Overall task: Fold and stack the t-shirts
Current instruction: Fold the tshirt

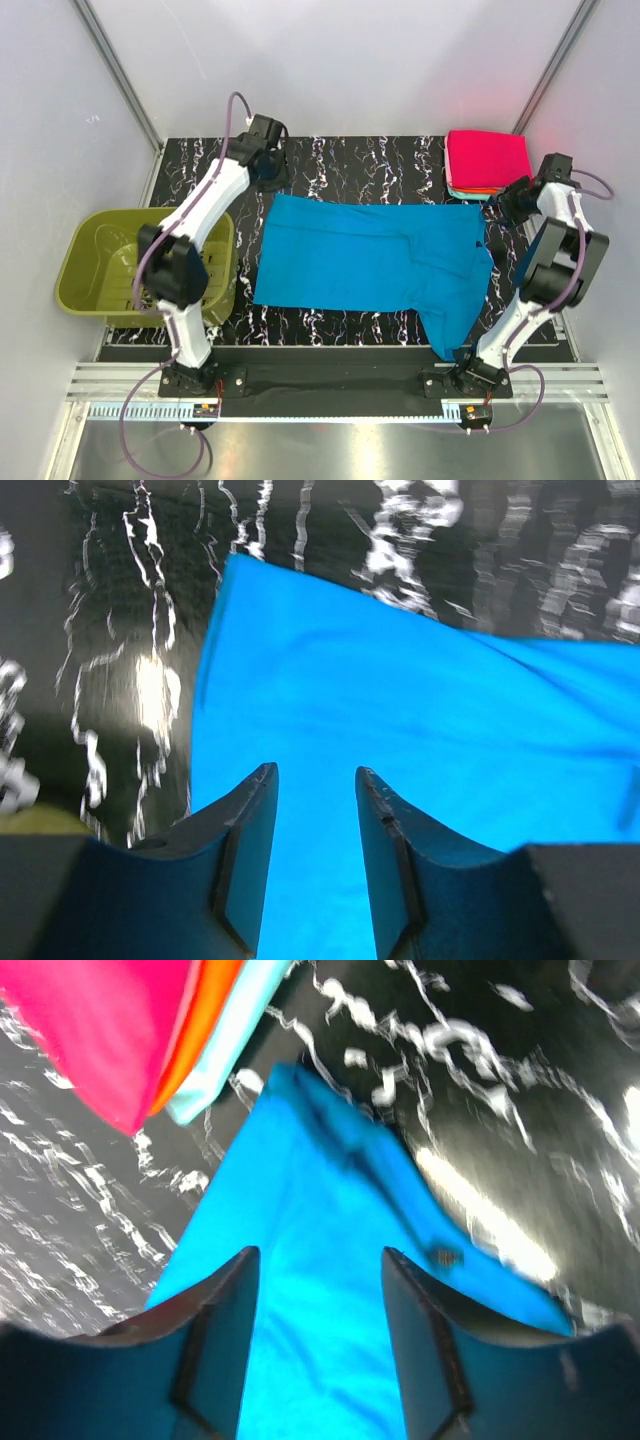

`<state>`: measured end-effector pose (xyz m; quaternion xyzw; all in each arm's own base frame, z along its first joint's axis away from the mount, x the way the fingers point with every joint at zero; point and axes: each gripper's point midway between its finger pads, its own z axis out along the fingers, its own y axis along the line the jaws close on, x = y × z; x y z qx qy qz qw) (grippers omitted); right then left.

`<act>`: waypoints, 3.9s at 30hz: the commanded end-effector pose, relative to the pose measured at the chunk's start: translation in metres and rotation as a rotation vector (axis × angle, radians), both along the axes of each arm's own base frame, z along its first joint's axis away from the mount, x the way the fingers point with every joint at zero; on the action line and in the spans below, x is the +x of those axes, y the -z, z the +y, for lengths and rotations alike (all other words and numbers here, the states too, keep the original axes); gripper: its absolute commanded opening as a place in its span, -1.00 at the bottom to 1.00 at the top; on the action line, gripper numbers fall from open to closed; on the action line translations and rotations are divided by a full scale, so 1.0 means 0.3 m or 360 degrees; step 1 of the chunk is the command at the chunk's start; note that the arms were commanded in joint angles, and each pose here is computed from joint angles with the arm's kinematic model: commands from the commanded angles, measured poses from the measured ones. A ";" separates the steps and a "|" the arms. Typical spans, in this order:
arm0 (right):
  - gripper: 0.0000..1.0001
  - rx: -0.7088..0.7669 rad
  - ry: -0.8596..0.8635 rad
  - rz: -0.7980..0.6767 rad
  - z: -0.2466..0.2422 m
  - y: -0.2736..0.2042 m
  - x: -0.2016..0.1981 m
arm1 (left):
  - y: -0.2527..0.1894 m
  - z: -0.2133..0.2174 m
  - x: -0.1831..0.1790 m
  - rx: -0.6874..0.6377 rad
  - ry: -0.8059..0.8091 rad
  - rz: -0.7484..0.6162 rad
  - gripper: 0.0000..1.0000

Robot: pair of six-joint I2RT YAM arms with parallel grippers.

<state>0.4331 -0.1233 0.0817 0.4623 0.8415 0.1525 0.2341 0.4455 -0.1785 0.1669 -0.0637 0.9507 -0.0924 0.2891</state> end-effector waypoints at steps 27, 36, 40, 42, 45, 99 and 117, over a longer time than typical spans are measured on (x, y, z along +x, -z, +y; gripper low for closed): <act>0.19 -0.0053 -0.0258 0.0019 0.433 -0.173 -0.453 | 0.144 0.012 -0.811 -0.0321 -0.1225 0.0378 -0.05; 0.19 -0.0025 -0.0287 0.0021 0.442 -0.142 -0.436 | 0.308 0.042 -0.778 -0.0519 -0.1698 0.0550 -0.02; 0.19 -0.0009 -0.0305 0.0013 0.448 -0.136 -0.427 | 0.360 0.027 -0.785 -0.0454 -0.1781 0.0632 -0.08; 0.18 -0.0017 -0.0308 0.0003 0.447 -0.139 -0.424 | 0.361 0.026 -0.771 -0.0439 -0.1796 0.0608 -0.12; 0.19 -0.0025 -0.0319 -0.0005 0.445 -0.143 -0.418 | 0.332 0.035 -0.744 -0.0399 -0.1825 0.0505 -0.15; 0.19 -0.0081 -0.0365 -0.0084 0.445 -0.205 -0.448 | 0.008 0.095 -0.804 -0.0273 -0.1779 0.0408 0.37; 0.18 -0.0092 -0.0351 -0.0092 0.444 -0.206 -0.468 | 0.338 -0.071 -0.938 -0.0212 -0.1758 0.0625 0.14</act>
